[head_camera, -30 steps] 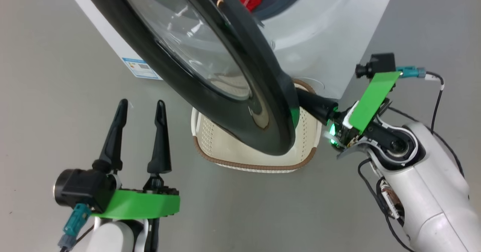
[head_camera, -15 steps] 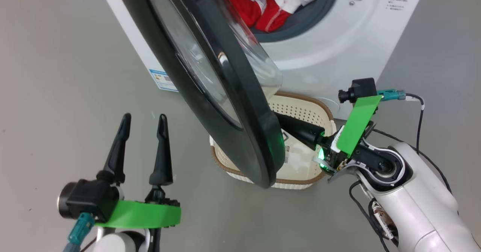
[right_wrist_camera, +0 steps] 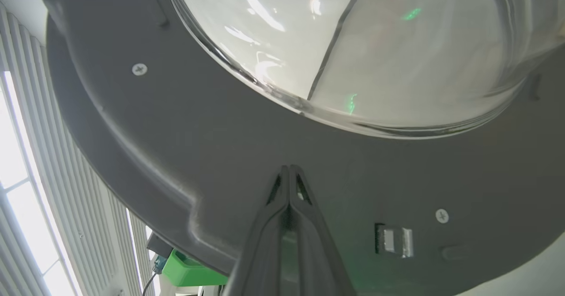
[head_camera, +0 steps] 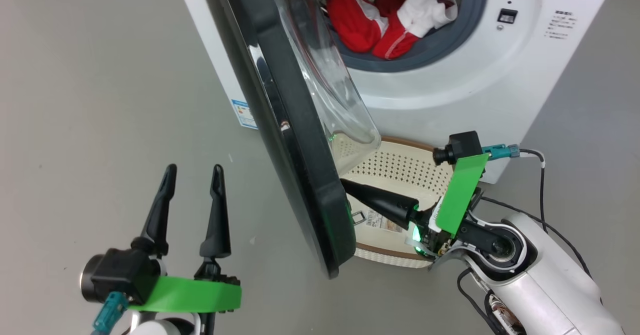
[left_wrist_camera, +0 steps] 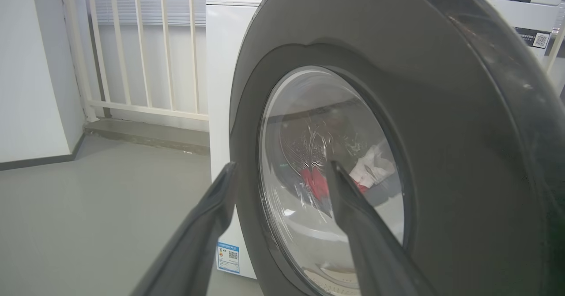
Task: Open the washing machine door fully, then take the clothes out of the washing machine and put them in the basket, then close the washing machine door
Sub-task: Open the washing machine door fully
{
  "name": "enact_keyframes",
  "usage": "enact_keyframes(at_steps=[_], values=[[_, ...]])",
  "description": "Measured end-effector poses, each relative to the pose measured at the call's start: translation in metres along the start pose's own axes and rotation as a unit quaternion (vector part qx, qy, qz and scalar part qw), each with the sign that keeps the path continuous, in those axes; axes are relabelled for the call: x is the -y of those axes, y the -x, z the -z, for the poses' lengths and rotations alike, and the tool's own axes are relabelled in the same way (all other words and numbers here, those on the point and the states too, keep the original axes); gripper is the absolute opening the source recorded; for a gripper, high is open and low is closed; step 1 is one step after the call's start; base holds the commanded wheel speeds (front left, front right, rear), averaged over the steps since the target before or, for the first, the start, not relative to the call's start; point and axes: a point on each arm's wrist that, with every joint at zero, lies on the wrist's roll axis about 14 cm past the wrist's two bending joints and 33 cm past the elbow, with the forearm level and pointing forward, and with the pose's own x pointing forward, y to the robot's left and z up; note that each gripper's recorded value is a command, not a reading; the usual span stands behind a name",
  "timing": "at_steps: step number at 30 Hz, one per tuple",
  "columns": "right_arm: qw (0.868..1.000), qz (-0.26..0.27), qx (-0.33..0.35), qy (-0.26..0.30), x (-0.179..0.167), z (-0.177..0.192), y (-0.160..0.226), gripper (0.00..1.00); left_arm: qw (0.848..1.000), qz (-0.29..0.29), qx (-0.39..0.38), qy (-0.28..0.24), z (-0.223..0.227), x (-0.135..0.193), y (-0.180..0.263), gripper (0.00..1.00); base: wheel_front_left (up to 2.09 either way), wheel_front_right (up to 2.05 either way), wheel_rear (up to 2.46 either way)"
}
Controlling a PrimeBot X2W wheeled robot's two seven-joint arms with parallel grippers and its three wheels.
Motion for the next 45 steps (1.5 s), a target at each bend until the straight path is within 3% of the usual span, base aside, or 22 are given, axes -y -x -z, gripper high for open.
enact_keyframes(at_steps=[45], values=[[0.994, -0.003, -0.106, -0.013, -0.008, 0.057, -0.038, 0.00, 0.998, -0.065, 0.003, -0.007, -0.013, -0.041, 0.031, 1.00, 0.00, 0.00, 0.00]])
